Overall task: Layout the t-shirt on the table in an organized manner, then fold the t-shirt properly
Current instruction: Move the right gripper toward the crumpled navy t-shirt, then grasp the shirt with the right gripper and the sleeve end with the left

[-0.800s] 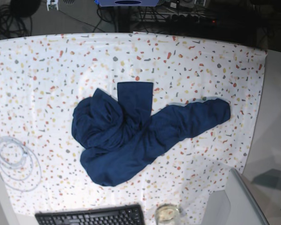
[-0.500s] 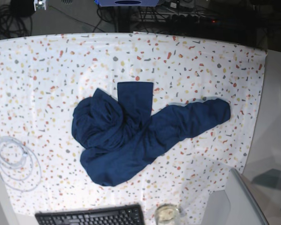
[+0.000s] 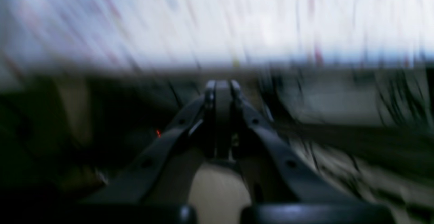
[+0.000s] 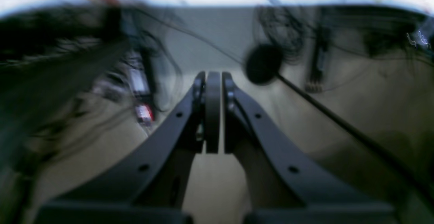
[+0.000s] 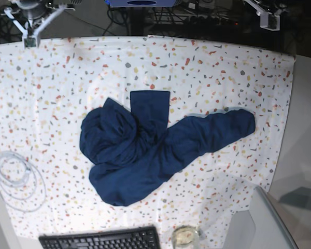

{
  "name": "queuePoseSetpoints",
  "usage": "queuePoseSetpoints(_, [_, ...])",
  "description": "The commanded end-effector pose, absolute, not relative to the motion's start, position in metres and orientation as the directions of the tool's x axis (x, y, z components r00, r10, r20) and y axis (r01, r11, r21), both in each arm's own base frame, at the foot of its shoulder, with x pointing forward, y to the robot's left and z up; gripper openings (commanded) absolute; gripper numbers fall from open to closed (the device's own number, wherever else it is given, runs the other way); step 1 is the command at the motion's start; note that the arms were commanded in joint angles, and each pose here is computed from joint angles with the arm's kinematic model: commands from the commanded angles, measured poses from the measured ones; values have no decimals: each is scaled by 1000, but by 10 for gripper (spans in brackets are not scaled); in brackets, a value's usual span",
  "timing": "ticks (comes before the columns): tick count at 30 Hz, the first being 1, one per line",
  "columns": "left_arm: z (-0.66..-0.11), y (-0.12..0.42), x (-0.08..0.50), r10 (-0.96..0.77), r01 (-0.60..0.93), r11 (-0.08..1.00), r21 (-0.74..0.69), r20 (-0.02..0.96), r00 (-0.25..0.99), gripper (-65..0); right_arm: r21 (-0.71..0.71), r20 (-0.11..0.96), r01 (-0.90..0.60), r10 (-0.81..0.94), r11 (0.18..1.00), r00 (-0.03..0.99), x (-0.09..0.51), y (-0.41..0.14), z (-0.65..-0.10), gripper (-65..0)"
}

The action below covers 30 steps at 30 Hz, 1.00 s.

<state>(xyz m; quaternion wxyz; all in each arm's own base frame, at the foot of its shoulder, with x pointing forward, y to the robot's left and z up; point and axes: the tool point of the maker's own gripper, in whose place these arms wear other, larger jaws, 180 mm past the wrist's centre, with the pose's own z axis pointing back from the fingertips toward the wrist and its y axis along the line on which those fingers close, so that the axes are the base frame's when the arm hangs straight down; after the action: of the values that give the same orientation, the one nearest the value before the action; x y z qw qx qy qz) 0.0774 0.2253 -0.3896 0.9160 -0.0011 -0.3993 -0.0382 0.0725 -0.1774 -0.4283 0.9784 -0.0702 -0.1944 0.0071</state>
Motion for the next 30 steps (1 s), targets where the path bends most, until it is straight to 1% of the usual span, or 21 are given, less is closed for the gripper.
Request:
queuePoseSetpoints(1, [-379,231,92,-65,51,998,42,768,637,-650,-108,416,-4,48,994,908,83,-162,-423,-644])
queuePoseSetpoints(5, [-364,253,128,-23,-62,996,67,842,540,-650,-31,564,-89,91,996,821,149,-116,-407,-644])
queuePoseSetpoints(7, [-361,263,137,-7,-108,991,73,859,512,-650,5,622,-157,120,988,774,174,-86,-395,-635])
queuePoseSetpoints(9, [-360,276,142,-1,-150,985,86,869,495,-650,32,694,-240,151,970,704,205,-52,-376,-632])
queuePoseSetpoints(10, [-360,283,143,-1,-168,981,96,870,493,-650,43,706,-283,171,958,687,213,-36,-371,-621])
queuePoseSetpoints(11, [-362,292,142,6,-195,975,104,870,492,-650,48,721,-332,197,942,664,223,-17,-366,-594])
queuePoseSetpoints(13, [-362,308,139,17,-248,961,120,873,488,-650,44,722,-434,272,900,637,235,17,-363,-510])
queuePoseSetpoints(14, [-363,316,135,22,-274,953,129,872,489,-611,33,714,-479,315,877,626,239,31,-364,-456])
queuePoseSetpoints(15, [-362,324,133,28,-301,944,137,874,485,-530,21,695,-534,371,845,616,241,48,-367,-387])
queuePoseSetpoints(16, [-361,330,132,32,-322,936,142,877,479,-467,6,678,-580,423,815,602,242,61,-372,-317])
queuePoseSetpoints(18, [-361,343,128,35,-355,922,156,877,478,-360,-39,654,-684,536,729,534,243,93,-381,-144])
queuePoseSetpoints(19, [-362,347,126,37,-363,918,161,876,481,-337,-50,647,-718,570,694,506,242,109,-385,-77])
queuePoseSetpoints(20, [-362,350,126,36,-369,915,165,876,481,-327,-59,643,-745,596,664,480,242,123,-389,-17])
queuePoseSetpoints(21, [-364,352,125,39,-375,912,166,874,484,-329,-68,640,-767,617,638,457,243,136,-395,0])
queuePoseSetpoints(24, [-367,353,123,40,-375,912,169,870,491,-329,-85,664,-801,634,592,397,253,168,-411,0])
queuePoseSetpoints(30, [-369,354,121,45,-376,911,169,866,497,-329,-146,705,-804,631,577,324,289,172,-430,-5])
